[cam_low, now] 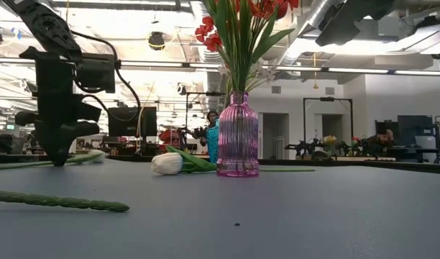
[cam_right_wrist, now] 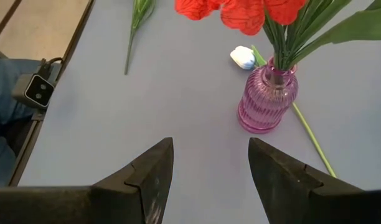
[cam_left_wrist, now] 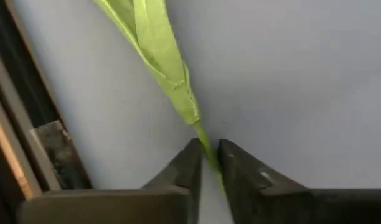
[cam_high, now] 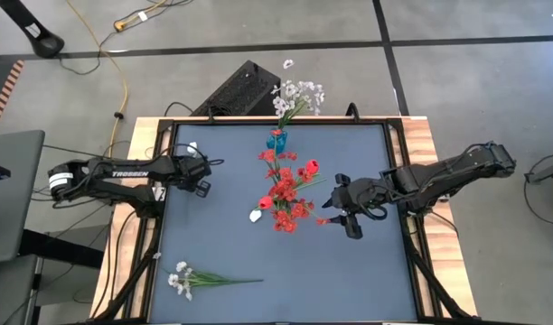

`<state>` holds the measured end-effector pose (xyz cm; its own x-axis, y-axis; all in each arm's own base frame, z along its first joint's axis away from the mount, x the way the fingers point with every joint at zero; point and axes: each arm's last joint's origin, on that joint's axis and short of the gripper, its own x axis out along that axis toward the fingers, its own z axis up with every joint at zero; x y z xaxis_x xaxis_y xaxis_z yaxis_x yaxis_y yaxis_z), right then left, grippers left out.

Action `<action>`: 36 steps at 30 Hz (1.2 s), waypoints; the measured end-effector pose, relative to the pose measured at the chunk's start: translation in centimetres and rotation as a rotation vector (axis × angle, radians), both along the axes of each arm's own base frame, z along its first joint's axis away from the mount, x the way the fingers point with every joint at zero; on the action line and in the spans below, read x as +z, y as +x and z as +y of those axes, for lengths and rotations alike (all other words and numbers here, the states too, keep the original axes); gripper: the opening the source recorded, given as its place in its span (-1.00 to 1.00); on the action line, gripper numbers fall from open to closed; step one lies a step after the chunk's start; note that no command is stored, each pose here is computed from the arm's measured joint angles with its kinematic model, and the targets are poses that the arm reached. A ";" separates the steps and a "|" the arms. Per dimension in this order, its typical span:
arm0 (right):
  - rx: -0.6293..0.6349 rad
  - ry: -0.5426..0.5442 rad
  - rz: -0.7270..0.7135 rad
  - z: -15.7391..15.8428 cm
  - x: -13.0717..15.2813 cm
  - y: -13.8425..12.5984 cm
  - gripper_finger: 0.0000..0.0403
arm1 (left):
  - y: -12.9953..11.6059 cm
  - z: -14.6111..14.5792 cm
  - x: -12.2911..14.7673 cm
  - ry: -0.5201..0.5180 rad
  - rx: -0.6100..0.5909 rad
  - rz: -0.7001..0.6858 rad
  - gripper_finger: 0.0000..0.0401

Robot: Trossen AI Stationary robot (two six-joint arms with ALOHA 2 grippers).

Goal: Sort flowers into vase by color
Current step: Put the left white tulip into the blue vase

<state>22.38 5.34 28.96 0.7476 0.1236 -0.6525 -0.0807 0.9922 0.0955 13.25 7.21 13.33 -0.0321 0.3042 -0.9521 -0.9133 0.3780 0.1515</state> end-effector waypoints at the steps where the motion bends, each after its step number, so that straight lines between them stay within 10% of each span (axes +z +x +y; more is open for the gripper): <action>1: 0.000 0.000 0.000 0.0 0.0 0.0 0.17 | 0.0 0.0 0.1 0.004 -0.005 -0.005 -0.90; 14: -0.022 0.025 0.001 0.0 0.0 0.0 0.17 | 1.0 -0.4 3.8 0.157 -0.163 -0.400 -1.00; 23: -0.043 0.018 -0.030 0.0 0.2 0.2 0.17 | 3.0 -1.8 10.5 0.488 -0.430 -1.004 -1.00; 36: -0.148 0.012 -0.091 0.5 0.6 0.3 0.17 | 7.1 -1.5 13.6 0.869 -0.739 -1.359 -1.00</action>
